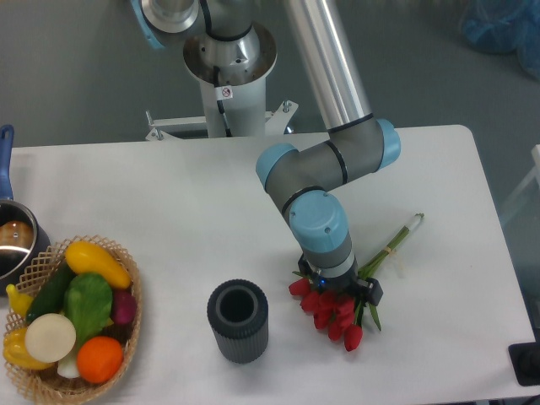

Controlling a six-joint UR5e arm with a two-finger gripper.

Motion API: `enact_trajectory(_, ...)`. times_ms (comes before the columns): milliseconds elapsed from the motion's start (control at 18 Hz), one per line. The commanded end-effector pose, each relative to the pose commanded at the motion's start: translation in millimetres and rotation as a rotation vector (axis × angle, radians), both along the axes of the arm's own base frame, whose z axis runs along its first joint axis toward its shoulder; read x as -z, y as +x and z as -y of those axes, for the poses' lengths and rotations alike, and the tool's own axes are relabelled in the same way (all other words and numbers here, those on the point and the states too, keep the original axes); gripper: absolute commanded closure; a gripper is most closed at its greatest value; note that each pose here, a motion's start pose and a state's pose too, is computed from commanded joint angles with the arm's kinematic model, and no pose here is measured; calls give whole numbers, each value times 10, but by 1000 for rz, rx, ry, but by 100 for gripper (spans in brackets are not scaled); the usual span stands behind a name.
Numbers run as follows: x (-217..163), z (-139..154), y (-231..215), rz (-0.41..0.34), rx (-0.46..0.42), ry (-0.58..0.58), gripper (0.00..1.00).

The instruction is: Pick up the flowers from the table

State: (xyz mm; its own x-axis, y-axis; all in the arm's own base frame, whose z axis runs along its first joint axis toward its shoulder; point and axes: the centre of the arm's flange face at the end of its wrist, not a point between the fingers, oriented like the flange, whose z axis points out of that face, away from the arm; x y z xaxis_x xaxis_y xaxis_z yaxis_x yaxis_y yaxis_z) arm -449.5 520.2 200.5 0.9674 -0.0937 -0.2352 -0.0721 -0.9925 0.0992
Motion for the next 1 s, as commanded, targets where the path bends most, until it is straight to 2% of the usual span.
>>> enact_trajectory(56, 39, 22, 19, 4, 1, -10, 45)
enact_trajectory(167, 4, 26, 29, -2, 7, -15, 62)
enact_trajectory(278, -42, 36, 27, -7, 7, -10, 90)
enact_trajectory(333, -72, 39, 29, -10, 7, -9, 99)
enact_trajectory(667, -435, 107, -5, -47, -14, 35, 100)
enact_trajectory(833, -663, 252, -112, -67, -41, 56, 100)
enact_trajectory(1000, -888, 368, -297, -43, -66, 138, 100)
